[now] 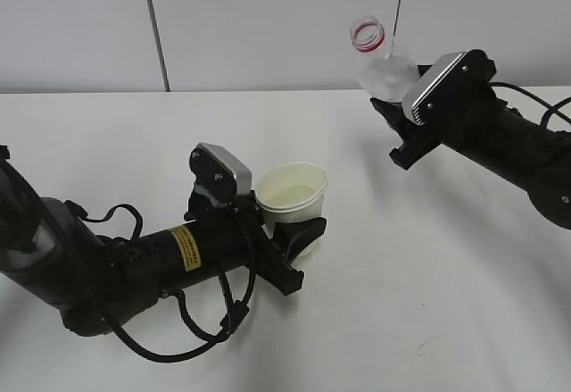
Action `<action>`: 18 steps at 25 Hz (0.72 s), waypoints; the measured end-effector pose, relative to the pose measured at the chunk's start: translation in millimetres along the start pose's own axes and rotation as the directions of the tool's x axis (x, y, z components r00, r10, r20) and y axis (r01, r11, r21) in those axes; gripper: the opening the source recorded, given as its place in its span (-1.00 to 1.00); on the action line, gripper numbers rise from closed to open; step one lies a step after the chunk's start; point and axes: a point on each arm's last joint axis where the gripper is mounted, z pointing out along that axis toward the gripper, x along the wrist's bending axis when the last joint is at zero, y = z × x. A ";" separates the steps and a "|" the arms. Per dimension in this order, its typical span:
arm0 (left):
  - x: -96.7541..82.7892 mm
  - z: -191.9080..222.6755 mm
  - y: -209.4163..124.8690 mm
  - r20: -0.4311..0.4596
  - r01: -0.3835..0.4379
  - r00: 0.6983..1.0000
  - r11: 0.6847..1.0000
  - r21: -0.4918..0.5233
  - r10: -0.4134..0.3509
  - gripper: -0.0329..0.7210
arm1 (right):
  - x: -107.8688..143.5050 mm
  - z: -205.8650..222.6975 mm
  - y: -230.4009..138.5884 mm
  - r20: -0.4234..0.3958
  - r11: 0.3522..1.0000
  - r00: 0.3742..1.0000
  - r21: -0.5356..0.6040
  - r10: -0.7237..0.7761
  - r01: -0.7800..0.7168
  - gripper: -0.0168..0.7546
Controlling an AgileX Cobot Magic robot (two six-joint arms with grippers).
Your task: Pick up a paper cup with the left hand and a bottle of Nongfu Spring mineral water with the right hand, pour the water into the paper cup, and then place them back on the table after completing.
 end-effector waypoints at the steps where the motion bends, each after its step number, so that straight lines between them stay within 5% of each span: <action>1: 0.0 0.0 0.0 0.000 0.000 1.000 1.000 0.000 0.000 0.04 | 0.2 0.0 -0.5 -0.002 0.999 0.999 0.006 0.036 -0.036 0.17; 11: 1.4 0.0 0.3 -0.015 0.007 1.000 1.000 -0.003 -0.007 0.04 | 2.5 -0.2 -5.4 -0.001 0.911 0.913 0.065 0.408 -0.407 0.17; 18: 10.8 -3.0 2.2 -0.055 0.018 0.998 1.000 -0.013 -0.019 0.04 | 4.4 -0.6 -8.9 0.007 0.861 0.866 0.109 0.499 -0.497 0.17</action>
